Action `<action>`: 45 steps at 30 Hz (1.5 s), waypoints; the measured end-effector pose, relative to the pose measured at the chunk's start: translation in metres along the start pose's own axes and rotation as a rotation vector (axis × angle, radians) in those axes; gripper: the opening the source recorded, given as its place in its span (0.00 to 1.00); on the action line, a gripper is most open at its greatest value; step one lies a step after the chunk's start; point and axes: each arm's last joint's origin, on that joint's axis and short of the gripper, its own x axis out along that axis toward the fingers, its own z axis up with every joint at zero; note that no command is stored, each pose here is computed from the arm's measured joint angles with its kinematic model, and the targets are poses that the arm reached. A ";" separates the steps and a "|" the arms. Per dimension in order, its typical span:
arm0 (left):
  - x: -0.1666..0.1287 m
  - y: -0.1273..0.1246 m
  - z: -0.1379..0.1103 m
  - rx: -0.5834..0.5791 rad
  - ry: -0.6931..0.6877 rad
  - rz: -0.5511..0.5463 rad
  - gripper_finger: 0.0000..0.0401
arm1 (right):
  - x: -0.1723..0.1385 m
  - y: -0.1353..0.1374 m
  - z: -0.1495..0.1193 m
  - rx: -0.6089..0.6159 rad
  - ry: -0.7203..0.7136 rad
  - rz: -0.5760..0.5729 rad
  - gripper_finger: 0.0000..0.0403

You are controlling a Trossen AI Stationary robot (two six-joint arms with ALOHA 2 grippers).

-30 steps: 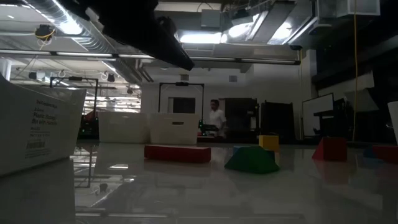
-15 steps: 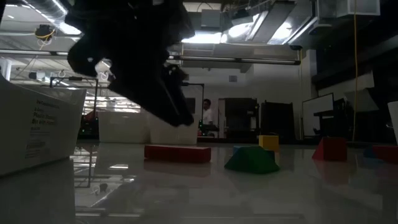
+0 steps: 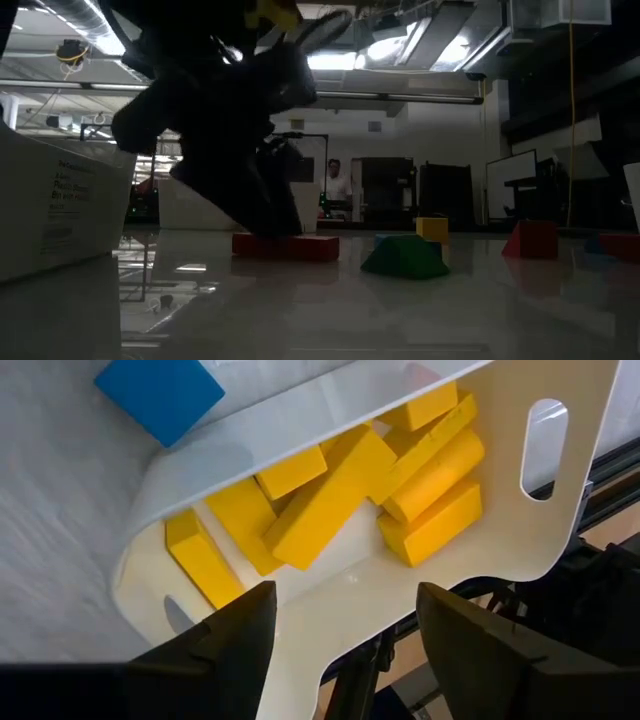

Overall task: Sort blocks
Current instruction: Put the red block into the bottom left white bin

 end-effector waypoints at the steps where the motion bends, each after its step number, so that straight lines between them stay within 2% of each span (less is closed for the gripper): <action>1: 0.000 0.001 -0.001 -0.002 0.010 0.001 0.46 | 0.000 0.000 0.000 0.000 0.000 0.000 0.59; 11: 0.006 0.002 -0.006 -0.002 0.046 -0.026 0.36 | -0.001 -0.001 0.002 0.019 0.141 0.062 0.59; 18: 0.006 0.002 -0.005 -0.005 0.042 -0.025 0.23 | -0.003 -0.001 0.004 0.025 0.158 0.077 0.59; 23: -0.001 0.001 0.000 -0.006 0.023 -0.035 0.23 | -0.019 0.001 0.004 0.015 0.128 0.137 0.59; 27: -0.018 0.002 0.015 0.013 -0.026 -0.034 0.25 | -0.034 0.001 0.006 0.012 0.016 0.157 0.59; 31: -0.044 0.001 0.026 0.005 -0.015 -0.034 0.24 | -0.045 -0.001 0.009 0.022 -0.153 0.132 0.59; 34: -0.073 -0.004 0.034 -0.025 -0.001 -0.060 0.24 | -0.049 -0.003 0.014 0.039 -0.322 0.070 0.59; 38: -0.111 -0.019 0.030 -0.086 0.085 -0.146 0.24 | -0.052 -0.006 0.021 0.070 -0.575 -0.031 0.59; 41: -0.141 -0.036 0.021 -0.191 0.169 -0.225 0.24 | -0.056 -0.008 0.033 0.121 -0.724 -0.058 0.59; 45: -0.174 -0.063 0.001 -0.415 0.355 -0.305 0.24 | -0.059 -0.014 0.056 0.213 -0.771 -0.020 0.59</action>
